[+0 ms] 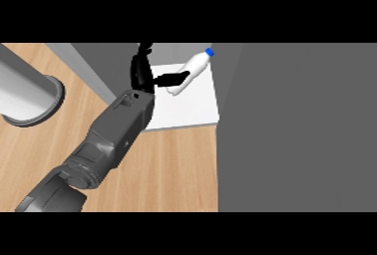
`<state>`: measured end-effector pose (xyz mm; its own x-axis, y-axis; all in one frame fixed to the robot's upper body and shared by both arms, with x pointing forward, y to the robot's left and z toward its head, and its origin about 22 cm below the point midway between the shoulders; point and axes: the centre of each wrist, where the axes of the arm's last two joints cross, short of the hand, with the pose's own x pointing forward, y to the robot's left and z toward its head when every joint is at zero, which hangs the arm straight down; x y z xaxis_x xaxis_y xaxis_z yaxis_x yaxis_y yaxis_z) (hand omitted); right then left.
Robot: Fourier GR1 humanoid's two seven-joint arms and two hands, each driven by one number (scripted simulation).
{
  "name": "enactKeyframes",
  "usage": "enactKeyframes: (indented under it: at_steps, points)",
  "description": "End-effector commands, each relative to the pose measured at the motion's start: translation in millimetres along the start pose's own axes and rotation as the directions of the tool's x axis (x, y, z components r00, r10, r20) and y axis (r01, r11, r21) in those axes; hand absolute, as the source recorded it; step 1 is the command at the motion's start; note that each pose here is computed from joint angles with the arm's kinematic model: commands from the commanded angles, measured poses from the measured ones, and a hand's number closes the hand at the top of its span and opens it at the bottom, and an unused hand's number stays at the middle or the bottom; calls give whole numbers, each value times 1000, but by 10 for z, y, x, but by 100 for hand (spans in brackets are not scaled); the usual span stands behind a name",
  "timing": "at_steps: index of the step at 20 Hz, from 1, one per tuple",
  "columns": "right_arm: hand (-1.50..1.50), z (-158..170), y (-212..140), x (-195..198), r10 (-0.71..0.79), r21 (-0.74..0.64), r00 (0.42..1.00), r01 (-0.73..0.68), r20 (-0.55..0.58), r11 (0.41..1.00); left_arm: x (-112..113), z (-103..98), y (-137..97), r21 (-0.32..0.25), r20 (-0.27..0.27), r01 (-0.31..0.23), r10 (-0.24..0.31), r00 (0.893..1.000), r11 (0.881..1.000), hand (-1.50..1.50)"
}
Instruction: Pick up the bottled water, place it into the cabinet and close the cabinet
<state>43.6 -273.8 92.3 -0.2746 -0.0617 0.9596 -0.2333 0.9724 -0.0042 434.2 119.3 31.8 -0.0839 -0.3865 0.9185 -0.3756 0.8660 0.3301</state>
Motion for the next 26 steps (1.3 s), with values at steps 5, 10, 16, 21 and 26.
enactKeyframes:
  at_steps: [5, 10, 16, 21, 26]
  points:
    - [-150, -2, 30, 31, -55, 20, 998, 54, 22, 998, 219, -101, -22, -88, 63, -132, 137, 989, 987, -150]
    - [-150, -15, 70, 174, -60, 12, 998, 60, 35, 998, 381, -63, -131, -171, 139, -311, 336, 932, 935, -150]
    - [-150, 21, 72, 243, -55, 28, 998, 54, 5, 998, 254, 77, -212, -233, 137, -373, 410, 902, 898, -150]
    - [-150, -28, 75, 194, -66, -14, 998, 66, 1, 998, 448, 75, -270, -259, 106, -387, 425, 899, 885, -150]
    - [-150, -74, 167, 230, -68, -16, 998, 68, -10, 998, 151, 363, -245, -275, 91, -424, 463, 882, 863, -150]
